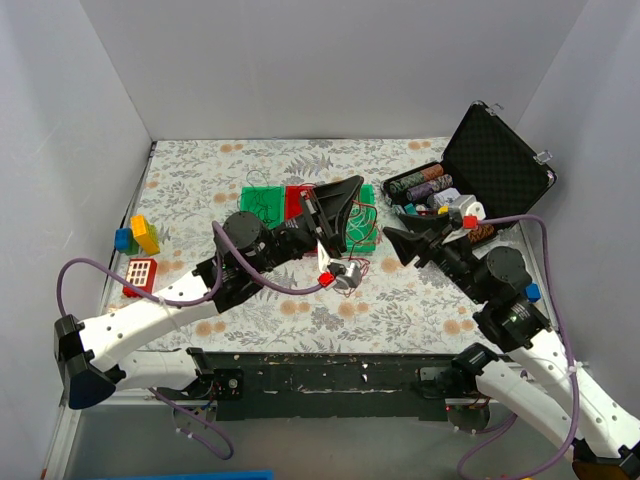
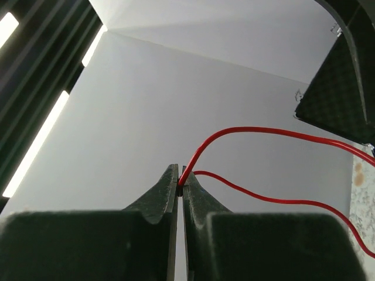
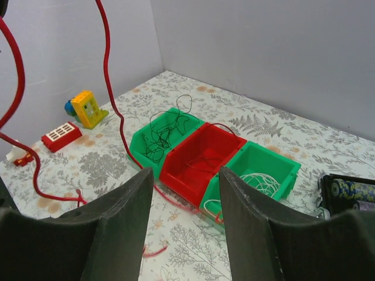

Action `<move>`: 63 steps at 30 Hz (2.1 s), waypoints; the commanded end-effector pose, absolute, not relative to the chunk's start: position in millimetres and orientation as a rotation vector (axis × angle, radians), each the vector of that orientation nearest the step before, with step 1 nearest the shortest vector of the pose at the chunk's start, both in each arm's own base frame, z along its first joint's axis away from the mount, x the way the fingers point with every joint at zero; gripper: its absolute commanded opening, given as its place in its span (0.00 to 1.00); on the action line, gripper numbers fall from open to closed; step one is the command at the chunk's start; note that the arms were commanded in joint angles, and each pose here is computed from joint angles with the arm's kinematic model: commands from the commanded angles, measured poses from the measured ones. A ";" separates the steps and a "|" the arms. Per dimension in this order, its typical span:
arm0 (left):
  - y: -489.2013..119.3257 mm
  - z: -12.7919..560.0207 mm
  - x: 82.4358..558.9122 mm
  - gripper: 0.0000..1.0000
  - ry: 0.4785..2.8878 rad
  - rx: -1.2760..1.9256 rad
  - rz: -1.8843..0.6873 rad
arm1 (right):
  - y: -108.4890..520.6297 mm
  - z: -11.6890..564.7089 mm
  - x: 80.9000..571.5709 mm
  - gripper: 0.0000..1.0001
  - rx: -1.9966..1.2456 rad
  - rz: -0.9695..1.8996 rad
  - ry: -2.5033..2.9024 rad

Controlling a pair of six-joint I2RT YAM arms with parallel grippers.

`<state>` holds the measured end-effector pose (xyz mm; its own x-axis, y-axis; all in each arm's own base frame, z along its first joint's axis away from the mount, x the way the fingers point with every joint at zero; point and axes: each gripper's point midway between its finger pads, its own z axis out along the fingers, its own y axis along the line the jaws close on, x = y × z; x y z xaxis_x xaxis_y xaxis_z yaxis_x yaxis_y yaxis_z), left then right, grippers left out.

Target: Untangle the cables

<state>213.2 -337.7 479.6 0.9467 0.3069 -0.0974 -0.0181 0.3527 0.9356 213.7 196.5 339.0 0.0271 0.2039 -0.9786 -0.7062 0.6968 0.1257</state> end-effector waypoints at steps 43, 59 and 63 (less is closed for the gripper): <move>-336.7 460.8 222.9 0.00 0.309 1.255 0.285 | 267.4 364.2 164.1 0.42 -0.855 1.143 1.199; -333.3 551.0 219.0 0.00 0.263 1.039 0.264 | 276.6 259.3 163.7 0.24 -0.870 1.238 1.443; -329.8 573.6 213.1 0.00 0.217 1.000 0.292 | 278.9 238.1 166.6 0.23 -0.879 1.238 1.496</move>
<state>229.7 -347.2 518.6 0.9298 0.3552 -0.0967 -0.0576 0.3998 0.9148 167.3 275.1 248.4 -0.2624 0.0570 -0.9633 -0.9329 0.2401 0.2683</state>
